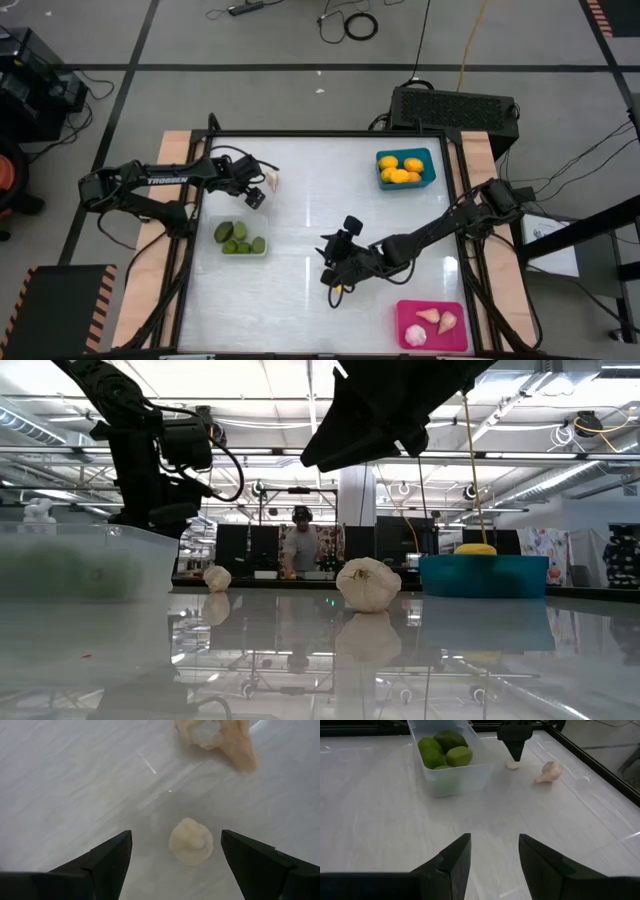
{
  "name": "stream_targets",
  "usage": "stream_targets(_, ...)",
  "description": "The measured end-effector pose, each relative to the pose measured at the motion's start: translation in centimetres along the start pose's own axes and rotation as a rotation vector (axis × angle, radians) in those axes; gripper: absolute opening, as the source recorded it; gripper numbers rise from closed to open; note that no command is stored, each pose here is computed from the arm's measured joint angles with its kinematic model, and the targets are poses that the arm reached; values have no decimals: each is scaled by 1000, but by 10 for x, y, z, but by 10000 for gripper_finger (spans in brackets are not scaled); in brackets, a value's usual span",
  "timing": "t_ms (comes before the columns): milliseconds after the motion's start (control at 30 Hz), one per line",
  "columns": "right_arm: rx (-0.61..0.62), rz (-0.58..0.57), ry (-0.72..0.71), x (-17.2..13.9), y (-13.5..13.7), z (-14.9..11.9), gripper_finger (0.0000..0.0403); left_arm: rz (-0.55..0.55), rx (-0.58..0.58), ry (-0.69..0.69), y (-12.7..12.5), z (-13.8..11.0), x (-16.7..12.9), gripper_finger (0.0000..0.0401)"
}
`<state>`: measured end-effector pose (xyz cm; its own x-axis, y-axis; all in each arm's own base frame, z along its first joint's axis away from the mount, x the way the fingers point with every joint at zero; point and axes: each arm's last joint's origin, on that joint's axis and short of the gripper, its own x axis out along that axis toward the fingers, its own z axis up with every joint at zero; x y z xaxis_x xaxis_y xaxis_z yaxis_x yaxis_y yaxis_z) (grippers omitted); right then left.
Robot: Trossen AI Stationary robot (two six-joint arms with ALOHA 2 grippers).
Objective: Sort produce into baskets
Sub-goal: Put the white garlic into the pink bin
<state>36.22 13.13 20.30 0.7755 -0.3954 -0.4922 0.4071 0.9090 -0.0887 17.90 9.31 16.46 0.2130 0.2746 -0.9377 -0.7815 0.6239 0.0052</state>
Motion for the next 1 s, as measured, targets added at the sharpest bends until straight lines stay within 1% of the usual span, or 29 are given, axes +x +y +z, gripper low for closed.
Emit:
stream_targets(67,0,-2,1,0,-1,0,157,0,0,0,0,0,0,308)
stream_targets(167,1,-5,1,1,-1,0,157,-6,-2,-15,-1,1,0,286)
stream_targets(467,33,-2,2,0,0,0,157,-8,-3,-18,-1,1,0,174)
stream_targets(600,43,5,2,-2,2,-1,157,-1,-20,-2,1,-6,6,137)
stream_targets(700,50,10,2,-4,4,-2,157,-6,-25,-22,3,-11,14,124)
stream_targets(800,46,17,2,-5,6,-3,157,-16,-24,-48,3,-14,19,119)
stream_targets(933,44,18,2,-6,6,-3,157,-17,-24,-48,3,-15,19,114)
stream_targets(1000,45,18,2,-6,6,-3,157,-17,-24,-48,3,-15,19,100)
